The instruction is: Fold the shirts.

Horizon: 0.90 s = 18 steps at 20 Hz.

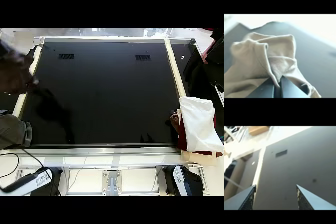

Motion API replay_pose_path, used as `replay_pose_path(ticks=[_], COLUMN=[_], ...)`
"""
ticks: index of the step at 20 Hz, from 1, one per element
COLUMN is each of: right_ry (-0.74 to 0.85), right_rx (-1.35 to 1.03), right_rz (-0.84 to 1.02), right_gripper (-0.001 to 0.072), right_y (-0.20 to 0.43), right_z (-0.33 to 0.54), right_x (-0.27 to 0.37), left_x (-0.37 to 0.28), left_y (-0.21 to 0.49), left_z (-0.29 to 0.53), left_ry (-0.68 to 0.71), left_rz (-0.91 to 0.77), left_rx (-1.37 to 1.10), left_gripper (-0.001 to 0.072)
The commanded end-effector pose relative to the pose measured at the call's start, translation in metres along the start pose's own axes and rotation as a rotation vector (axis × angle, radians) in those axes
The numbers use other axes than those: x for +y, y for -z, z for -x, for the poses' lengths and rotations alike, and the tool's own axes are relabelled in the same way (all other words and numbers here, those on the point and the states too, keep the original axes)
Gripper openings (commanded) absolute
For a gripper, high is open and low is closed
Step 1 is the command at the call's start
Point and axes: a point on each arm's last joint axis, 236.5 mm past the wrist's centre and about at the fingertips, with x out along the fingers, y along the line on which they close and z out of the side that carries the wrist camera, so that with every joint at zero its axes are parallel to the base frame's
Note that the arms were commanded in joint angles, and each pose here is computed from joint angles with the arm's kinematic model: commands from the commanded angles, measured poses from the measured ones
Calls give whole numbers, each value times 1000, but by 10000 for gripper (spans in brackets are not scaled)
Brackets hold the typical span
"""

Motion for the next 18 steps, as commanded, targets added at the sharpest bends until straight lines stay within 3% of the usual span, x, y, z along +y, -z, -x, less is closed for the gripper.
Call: replay_pose_path(ticks=[1, 4, 9, 15, 18], right_ry=[61, 120, 107, 3, -82], right_rx=[-8, 16, 111, 298, 395], right_rz=[76, 113, 115, 100, 89], right_gripper=[561, 562, 562, 562, 562], right_y=[-2, 2, 25, 87, 138], right_z=[1, 2, 3, -10, -29], right_x=[-14, -28, -27, -16, -1], left_x=[-136, -182, -221, -229, -234], left_y=[1, 64, 224, 447, 471], left_z=[96, 114, 100, 124, 115], left_ry=[405, 519, 583, 557, 513], left_rz=[-14, -93, -218, -423, -372], left_rx=[21, 243, 717, 1235, 1277], left_gripper=[13, 12, 13, 13, 43])
